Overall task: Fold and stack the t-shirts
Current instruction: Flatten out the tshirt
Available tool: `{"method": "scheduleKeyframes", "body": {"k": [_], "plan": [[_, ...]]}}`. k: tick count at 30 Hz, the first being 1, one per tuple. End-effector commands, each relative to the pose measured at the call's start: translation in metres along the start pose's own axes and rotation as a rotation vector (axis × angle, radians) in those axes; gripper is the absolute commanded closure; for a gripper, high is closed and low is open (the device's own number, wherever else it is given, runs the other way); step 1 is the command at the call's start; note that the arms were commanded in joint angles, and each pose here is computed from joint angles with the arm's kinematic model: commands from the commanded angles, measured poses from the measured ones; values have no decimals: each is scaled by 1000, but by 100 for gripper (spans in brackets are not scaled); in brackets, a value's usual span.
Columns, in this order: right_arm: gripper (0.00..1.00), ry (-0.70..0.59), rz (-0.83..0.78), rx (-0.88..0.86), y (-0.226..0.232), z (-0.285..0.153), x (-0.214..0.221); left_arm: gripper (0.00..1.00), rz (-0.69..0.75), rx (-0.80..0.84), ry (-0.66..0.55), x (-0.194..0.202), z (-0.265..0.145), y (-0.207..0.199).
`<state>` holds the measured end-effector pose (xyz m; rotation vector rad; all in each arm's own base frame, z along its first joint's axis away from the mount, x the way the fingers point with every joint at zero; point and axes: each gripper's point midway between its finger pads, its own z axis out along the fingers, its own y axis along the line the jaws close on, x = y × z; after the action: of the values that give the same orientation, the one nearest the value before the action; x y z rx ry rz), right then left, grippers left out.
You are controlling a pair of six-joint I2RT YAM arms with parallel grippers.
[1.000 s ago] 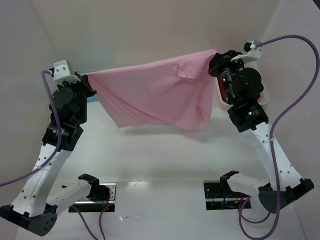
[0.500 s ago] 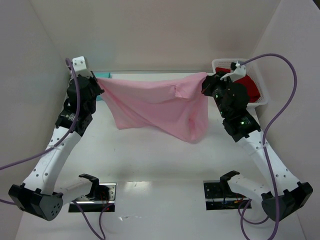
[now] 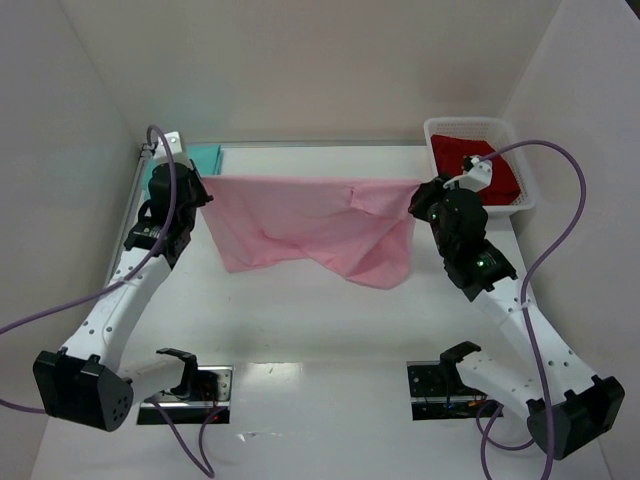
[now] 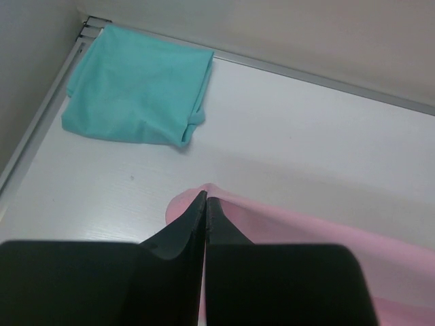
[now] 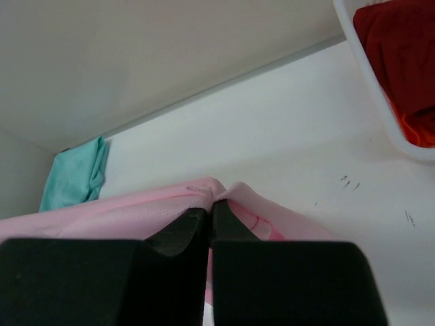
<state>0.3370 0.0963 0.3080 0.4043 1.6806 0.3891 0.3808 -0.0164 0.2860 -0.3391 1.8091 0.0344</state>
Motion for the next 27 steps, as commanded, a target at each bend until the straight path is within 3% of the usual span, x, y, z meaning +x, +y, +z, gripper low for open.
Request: {"method": "scheduleKeyframes", "body": {"k": [1,8,13,20,27], "plan": [[99,-142,46,36,-5,-7,-44,100,-65,20,-99,-28,-8,2],[99,-127,31,-21,15,9,-47,100,-104,273,-89,-17,-33,-34],[99,-83,15,-17,15,26,-30,100,-116,450,12,31,-47,-55],[99,-62,18,-8,8,37,-24,100,-170,488,75,62,-77,-68],[99,-23,7,13,0,52,-10,100,-136,534,286,130,-88,-98]]}}
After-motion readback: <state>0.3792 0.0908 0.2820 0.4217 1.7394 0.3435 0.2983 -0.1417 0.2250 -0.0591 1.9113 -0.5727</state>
